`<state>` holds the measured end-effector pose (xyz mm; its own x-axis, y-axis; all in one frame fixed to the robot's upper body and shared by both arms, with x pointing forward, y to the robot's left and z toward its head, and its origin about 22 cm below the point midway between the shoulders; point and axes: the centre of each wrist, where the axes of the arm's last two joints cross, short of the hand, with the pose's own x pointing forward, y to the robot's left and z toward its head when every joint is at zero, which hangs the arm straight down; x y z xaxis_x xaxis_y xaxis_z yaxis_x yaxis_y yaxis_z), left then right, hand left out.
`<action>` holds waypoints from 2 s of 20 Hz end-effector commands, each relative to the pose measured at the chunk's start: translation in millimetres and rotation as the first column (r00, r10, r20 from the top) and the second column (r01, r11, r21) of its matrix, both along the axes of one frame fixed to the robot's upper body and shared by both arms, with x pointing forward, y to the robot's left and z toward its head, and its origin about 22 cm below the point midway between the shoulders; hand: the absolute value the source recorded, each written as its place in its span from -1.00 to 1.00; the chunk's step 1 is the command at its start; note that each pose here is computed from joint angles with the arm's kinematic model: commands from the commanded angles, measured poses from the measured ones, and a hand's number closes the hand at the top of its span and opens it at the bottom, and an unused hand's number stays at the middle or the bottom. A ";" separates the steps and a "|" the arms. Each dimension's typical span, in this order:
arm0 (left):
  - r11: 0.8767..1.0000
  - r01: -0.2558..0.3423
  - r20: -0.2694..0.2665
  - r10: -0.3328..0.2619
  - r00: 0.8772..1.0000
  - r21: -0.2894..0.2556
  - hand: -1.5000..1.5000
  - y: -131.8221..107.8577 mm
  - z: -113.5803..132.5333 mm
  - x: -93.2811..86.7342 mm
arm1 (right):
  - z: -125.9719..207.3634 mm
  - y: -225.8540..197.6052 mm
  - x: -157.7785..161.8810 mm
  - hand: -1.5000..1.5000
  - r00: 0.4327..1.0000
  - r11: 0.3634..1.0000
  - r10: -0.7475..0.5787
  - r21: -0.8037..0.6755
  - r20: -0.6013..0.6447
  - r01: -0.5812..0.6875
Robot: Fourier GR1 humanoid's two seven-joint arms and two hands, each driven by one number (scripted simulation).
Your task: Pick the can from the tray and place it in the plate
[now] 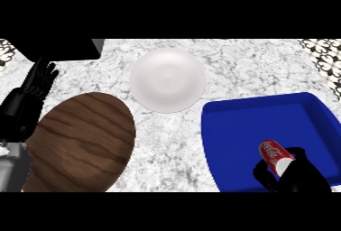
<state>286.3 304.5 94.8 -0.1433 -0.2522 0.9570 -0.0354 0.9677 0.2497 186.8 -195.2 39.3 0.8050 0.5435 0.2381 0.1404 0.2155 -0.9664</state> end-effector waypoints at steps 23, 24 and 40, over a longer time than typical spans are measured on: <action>0.984 0.177 0.051 -0.176 0.983 -0.016 0.00 -47.2 11.2 20.5 | 117.2 93.6 93.3 1.00 0.866 0.998 -0.030 -0.033 0.500 0.053; 0.984 0.179 0.070 -0.177 0.982 -0.015 0.00 -48.6 13.3 19.9 | 115.5 91.8 103.2 1.00 0.872 0.998 -0.045 -0.025 0.488 0.065; 0.979 0.204 0.062 -0.202 0.977 -0.022 0.00 -59.3 14.0 29.1 | 95.2 66.7 206.1 1.00 0.917 0.976 -0.213 0.113 0.338 0.185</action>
